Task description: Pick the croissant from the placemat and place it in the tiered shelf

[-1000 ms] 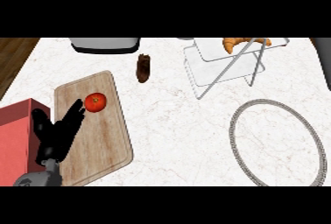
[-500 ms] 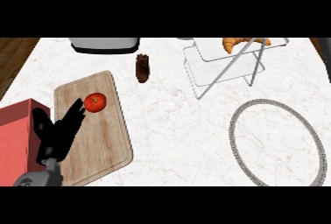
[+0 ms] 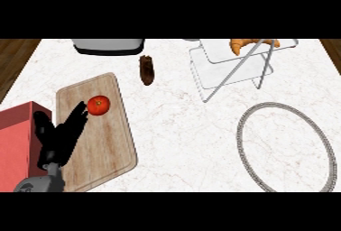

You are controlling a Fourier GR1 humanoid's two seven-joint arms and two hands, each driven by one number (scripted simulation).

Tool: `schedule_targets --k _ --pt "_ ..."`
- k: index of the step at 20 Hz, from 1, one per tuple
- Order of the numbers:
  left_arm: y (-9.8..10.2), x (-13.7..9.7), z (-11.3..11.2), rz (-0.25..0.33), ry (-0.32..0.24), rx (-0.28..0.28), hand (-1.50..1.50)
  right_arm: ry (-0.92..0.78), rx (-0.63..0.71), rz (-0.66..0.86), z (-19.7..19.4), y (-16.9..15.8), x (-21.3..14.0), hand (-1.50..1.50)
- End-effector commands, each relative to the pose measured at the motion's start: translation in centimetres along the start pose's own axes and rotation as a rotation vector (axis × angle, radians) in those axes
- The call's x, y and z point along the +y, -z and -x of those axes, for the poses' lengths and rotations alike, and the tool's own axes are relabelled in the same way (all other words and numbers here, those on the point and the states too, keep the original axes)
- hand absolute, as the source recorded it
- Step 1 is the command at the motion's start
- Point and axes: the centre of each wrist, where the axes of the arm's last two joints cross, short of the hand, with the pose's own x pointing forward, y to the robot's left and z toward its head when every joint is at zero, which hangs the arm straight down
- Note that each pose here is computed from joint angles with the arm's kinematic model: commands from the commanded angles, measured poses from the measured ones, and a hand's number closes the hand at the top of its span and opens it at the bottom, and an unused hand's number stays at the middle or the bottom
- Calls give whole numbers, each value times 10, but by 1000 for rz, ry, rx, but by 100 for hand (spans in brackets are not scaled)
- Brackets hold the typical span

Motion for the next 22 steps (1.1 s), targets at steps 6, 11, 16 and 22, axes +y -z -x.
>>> schedule_targets --k 6,11,16,22 --pt "4 -6 21 9 -16 59 0 31 23 297 -3 -10 -77 -150" --pt "0 11 9 7 11 66 0 137 70 438 8 -24 -128 -150" --pt "9 -13 1 6 -4 54 0 214 84 448 27 -52 -190 -150" --pt "7 -9 10 18 -5 32 0 177 69 408 26 -83 -244 -150"
